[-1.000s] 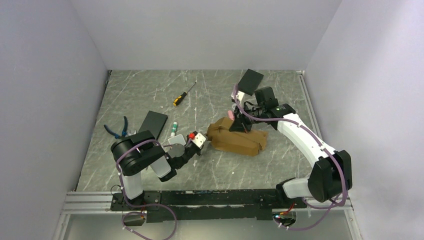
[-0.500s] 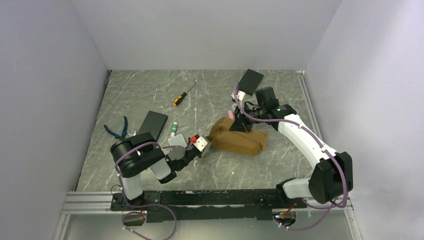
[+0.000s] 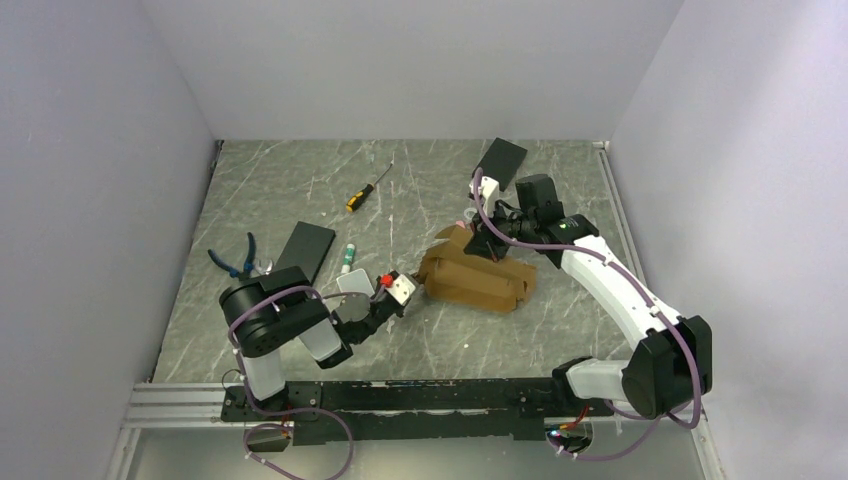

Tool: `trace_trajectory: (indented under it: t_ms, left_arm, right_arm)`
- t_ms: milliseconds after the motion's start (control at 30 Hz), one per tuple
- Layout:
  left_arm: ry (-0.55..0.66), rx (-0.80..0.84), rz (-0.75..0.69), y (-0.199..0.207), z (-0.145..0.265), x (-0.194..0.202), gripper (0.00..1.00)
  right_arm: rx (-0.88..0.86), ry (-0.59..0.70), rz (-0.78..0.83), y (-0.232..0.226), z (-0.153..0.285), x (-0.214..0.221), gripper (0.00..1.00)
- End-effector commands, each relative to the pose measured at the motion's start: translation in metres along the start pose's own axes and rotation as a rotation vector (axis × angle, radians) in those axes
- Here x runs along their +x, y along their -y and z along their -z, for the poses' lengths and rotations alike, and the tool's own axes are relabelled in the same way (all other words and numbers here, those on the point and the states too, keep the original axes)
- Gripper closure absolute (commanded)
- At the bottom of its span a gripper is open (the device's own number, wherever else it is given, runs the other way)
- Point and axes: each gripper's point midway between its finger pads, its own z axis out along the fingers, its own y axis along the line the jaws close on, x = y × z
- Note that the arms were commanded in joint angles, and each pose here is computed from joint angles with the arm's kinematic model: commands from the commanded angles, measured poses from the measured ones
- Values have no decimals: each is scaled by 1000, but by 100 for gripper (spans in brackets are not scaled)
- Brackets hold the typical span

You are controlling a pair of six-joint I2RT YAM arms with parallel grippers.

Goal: Fold the paper box

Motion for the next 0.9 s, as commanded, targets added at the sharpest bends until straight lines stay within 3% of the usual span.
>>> trace_trajectory:
  t_ms: [0,867]
  left_arm:
    - [-47,61,-16,14,6,16,100]
    - [-144,191,-138,34,-6,11,100]
  right_arm:
    - [95,35,5,18,2,-9,100]
    - [-114,-42,76,-23,-2,-7,100]
